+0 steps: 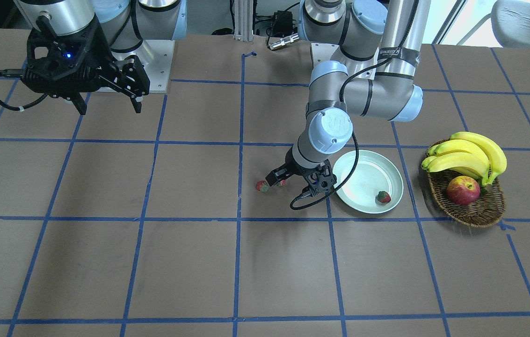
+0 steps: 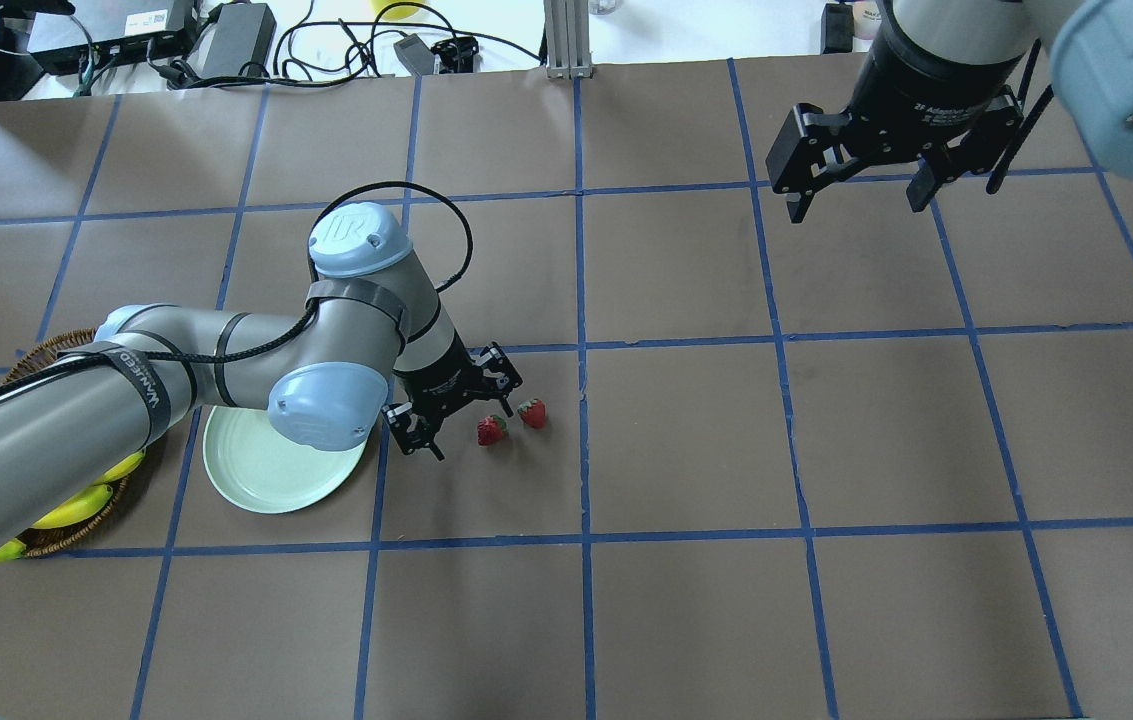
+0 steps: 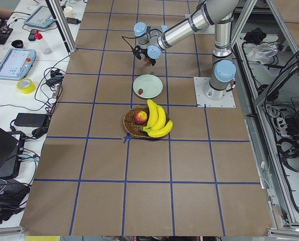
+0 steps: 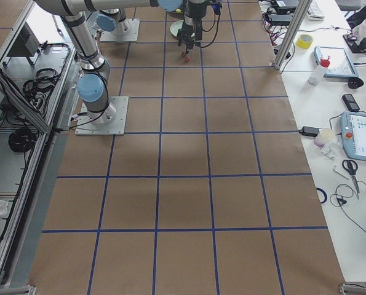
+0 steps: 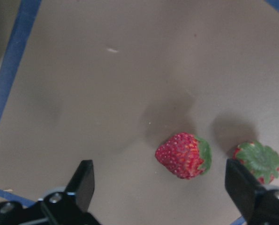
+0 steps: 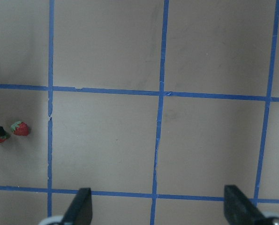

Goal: Collect all strawberries into plate
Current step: 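Reach the left gripper to the next strawberry and grasp it, then lower the strawberry into the plate and release with the left gripper, then reach the left gripper to the last strawberry and grasp it, then carry the last strawberry into the plate and open the left gripper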

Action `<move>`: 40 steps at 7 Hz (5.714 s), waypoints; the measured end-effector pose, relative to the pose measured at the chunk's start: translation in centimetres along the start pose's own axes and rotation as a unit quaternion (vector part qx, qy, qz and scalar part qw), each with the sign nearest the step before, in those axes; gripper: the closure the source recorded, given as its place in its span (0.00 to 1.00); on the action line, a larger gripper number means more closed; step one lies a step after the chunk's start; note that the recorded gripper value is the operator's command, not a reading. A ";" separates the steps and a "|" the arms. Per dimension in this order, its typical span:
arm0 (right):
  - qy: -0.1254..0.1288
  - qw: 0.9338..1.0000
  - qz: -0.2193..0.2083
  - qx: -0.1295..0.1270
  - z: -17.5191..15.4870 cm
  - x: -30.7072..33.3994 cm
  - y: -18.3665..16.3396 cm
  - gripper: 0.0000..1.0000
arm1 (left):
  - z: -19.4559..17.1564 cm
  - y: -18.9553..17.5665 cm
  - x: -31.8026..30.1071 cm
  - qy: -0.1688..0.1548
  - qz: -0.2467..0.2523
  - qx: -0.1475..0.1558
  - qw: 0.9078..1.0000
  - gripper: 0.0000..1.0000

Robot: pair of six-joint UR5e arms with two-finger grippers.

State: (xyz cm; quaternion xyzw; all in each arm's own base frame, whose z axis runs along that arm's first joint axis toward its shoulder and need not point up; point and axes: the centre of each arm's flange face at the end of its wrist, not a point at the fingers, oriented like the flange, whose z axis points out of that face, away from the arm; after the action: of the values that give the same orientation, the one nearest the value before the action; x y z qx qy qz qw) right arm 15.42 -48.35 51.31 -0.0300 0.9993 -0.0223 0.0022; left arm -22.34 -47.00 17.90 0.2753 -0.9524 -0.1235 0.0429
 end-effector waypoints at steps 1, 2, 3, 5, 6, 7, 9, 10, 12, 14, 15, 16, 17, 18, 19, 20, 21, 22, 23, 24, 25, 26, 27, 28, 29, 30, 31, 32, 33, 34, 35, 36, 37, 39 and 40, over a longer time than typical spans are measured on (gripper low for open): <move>-0.001 1.000 0.001 0.000 0.1 0.0 -0.1 0.00 | 0.5 -0.1 0.0 -0.002 -0.001 -0.003 1.000 0.46; -0.001 1.000 0.001 0.000 0.1 -0.1 -0.1 0.00 | 0.9 -0.2 0.0 -0.003 -0.002 -0.006 1.000 0.99; -0.001 1.000 0.001 0.001 0.1 0.0 -0.2 0.00 | 1.0 -0.2 0.2 0.002 -0.007 -0.011 1.000 1.00; -0.002 1.000 0.001 0.001 0.1 -0.1 -0.2 0.00 | 0.3 -0.2 0.7 0.022 -0.016 -0.018 0.999 1.00; -0.001 1.000 0.001 0.001 0.1 -0.1 -0.2 0.00 | -0.5 -0.4 0.8 0.026 -0.015 -0.010 0.999 1.00; -0.001 1.000 0.001 0.001 0.1 -0.1 -0.2 0.00 | -1.9 -1.0 0.9 0.020 -0.009 0.014 1.000 1.00; -0.001 1.000 0.000 0.002 0.1 -0.1 -0.2 0.00 | -6.3 -3.7 -0.1 -0.024 0.009 0.073 0.997 1.00; -0.001 1.000 0.000 0.002 0.1 -0.1 -0.2 0.00 | -8.6 -5.4 -2.0 -0.046 0.029 0.081 0.995 1.00; -0.001 1.000 0.000 0.002 0.1 -0.1 -0.2 0.00 | -11.4 -8.6 -7.6 -0.098 0.072 0.071 0.990 1.00; -0.001 1.000 0.000 0.002 0.1 -0.1 -0.2 0.00 | -11.7 -11.0 -12.3 -0.122 0.095 0.042 0.987 0.01; -0.001 1.000 0.000 0.001 0.1 -0.1 -0.2 0.00 | -11.6 -11.3 -13.2 -0.123 0.098 0.033 0.987 0.00; -0.001 1.000 0.000 0.001 0.1 -0.1 -0.2 0.00 | -11.7 -11.4 -13.5 -0.122 0.100 0.031 0.987 0.00; -0.001 1.000 0.000 0.001 0.1 -0.1 -0.2 0.00 | -11.9 -11.2 -13.4 -0.121 0.102 0.033 0.987 0.00; -0.001 1.000 0.000 0.001 0.1 -0.1 -0.2 0.00 | -12.1 -11.0 -13.1 -0.112 0.103 0.034 0.988 0.00; -0.001 1.000 0.000 0.001 0.1 -0.1 -0.2 0.00 | -12.4 -10.7 -12.6 -0.093 0.102 0.033 0.990 0.00; -0.001 1.000 0.000 0.000 0.2 -0.1 -0.2 0.00 | -12.7 -10.2 -11.7 -0.064 0.096 0.032 0.993 0.00; -0.001 1.000 0.000 0.000 0.2 -0.1 -0.2 0.00 | -12.9 -9.4 -10.4 -0.027 0.077 0.029 0.996 0.00; -0.001 1.000 0.000 0.000 0.2 -0.1 -0.2 0.00 | -13.0 -8.6 -8.8 0.000 0.058 0.032 0.998 0.00; -0.001 1.000 0.000 0.000 0.2 -0.1 -0.2 0.00 | -13.0 -7.5 -6.6 0.017 0.045 0.045 0.998 0.00; -0.001 1.000 0.000 0.000 0.2 -0.1 -0.2 0.00 | -12.5 -5.9 -3.9 0.033 0.025 0.059 0.997 0.00; -0.001 1.000 0.000 0.000 0.2 -0.1 -0.2 0.00 | -11.5 -4.0 -1.1 0.058 0.004 0.063 0.996 0.00; -0.001 1.000 0.000 0.000 0.2 -0.1 -0.2 0.00 | -10.0 -2.6 0.7 0.074 -0.006 0.056 0.996 0.00; -0.001 1.000 0.000 0.000 0.2 0.0 -0.2 0.00 | -8.2 -1.6 1.9 0.080 -0.010 0.051 0.995 0.00; -0.001 1.000 0.000 0.000 0.2 -0.1 -0.2 0.00 | -6.1 -1.0 2.7 0.081 -0.008 0.049 0.995 0.00; -0.001 1.000 0.000 0.000 0.2 -0.1 -0.2 0.00 | -3.7 -0.7 3.1 0.078 -0.008 0.043 0.996 0.00; -0.001 1.000 0.000 0.000 0.2 -0.1 -0.2 0.00 | -1.8 -0.5 3.4 0.075 -0.017 0.032 0.997 0.03; -0.001 1.000 0.000 0.000 0.2 0.0 -0.2 0.00 | -0.7 -0.2 3.7 0.078 -0.024 0.019 0.996 0.45; -0.001 1.000 0.000 0.000 0.2 0.0 -0.2 0.00 | -0.2 0.0 4.0 0.083 -0.027 0.008 0.996 0.99; -0.001 1.000 0.000 0.000 0.2 0.0 -0.2 0.00 | 0.1 0.2 4.2 0.086 -0.027 0.002 0.996 1.00; -0.001 1.000 0.000 0.000 0.2 0.0 -0.2 0.00 | 0.2 0.2 4.2 0.086 -0.028 -0.001 0.996 1.00; -0.001 1.000 0.000 0.000 0.2 0.0 -0.2 0.00 | 0.4 0.2 4.1 0.085 -0.027 -0.002 0.996 1.00; -0.001 1.000 0.000 0.000 0.2 0.0 -0.3 0.00 | 0.4 0.2 4.1 0.082 -0.025 0.000 0.996 1.00; -0.001 1.000 0.000 0.000 0.2 0.0 -0.3 0.00 | 0.2 0.1 4.0 0.078 -0.023 0.007 0.997 1.00; -0.001 1.000 0.000 0.000 0.2 0.0 -0.3 0.00 | -1.5 -0.1 4.0 0.077 -0.020 0.031 0.996 1.00; -0.001 1.000 0.000 0.000 0.2 0.0 -0.3 0.00 | -3.1 -0.6 3.9 0.070 -0.020 0.054 0.996 1.00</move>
State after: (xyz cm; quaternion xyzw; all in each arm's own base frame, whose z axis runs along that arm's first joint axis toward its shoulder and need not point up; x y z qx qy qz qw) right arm 15.44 -48.61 51.10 -0.0299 0.9993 -0.0225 0.0034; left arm -24.88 -50.21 20.81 0.3037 -0.9468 -0.0535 0.0923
